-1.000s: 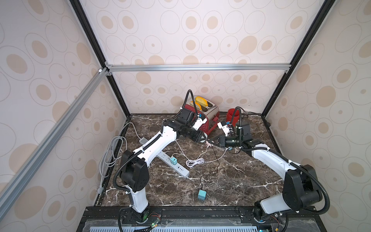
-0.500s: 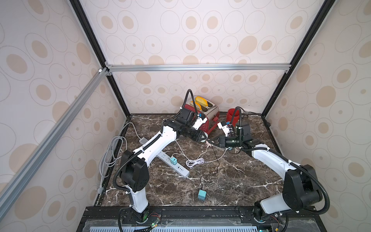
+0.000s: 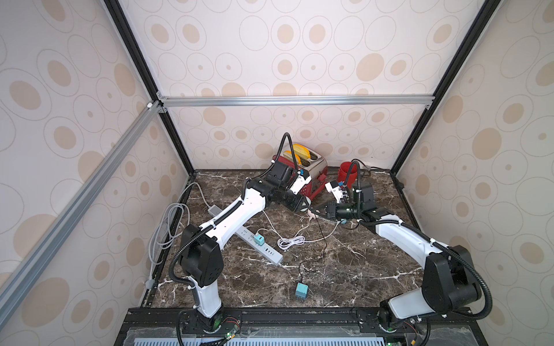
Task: Charge the bluetooth headset
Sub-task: Insert the charging cable into the bluetooth headset.
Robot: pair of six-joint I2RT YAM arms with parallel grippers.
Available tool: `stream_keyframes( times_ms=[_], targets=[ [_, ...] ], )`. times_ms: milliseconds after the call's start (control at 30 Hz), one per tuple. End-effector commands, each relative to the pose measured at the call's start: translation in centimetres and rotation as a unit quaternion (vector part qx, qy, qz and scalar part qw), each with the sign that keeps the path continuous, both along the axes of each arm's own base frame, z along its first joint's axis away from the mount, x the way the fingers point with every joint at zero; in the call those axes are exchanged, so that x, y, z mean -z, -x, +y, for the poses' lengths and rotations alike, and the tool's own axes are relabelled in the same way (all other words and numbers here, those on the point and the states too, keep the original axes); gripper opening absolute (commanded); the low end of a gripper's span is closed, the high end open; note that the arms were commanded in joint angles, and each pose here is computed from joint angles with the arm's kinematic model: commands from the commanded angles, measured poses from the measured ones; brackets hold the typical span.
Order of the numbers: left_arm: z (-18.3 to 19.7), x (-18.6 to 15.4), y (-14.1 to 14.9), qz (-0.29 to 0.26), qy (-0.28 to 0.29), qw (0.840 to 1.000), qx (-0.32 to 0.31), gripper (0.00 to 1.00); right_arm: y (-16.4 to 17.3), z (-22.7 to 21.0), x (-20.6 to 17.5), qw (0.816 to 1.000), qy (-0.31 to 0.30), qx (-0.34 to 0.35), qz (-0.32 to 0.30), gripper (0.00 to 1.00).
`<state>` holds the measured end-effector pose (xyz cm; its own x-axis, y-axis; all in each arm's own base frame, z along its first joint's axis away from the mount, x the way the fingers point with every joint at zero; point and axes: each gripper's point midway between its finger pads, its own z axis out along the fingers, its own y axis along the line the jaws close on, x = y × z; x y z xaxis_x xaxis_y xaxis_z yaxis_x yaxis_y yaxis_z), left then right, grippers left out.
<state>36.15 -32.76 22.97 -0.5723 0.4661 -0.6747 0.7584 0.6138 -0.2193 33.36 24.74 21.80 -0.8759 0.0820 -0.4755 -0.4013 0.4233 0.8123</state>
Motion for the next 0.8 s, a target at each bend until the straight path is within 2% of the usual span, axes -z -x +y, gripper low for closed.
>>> stream_keyframes(
  times_ms=[0, 767],
  targets=[
    [-2.3, -2.9, 2.0, -0.019, 0.027, 0.998, 0.050, 0.04, -1.2, 0.5, -0.6, 1.000, -0.004, 0.014, -0.012, 0.00],
    [-3.7, -3.5, 3.4, -0.009, 0.048, 0.996, 0.073, 0.03, -2.7, 1.9, -1.5, 0.999, 0.012, 0.039, -0.032, 0.00]
  ],
)
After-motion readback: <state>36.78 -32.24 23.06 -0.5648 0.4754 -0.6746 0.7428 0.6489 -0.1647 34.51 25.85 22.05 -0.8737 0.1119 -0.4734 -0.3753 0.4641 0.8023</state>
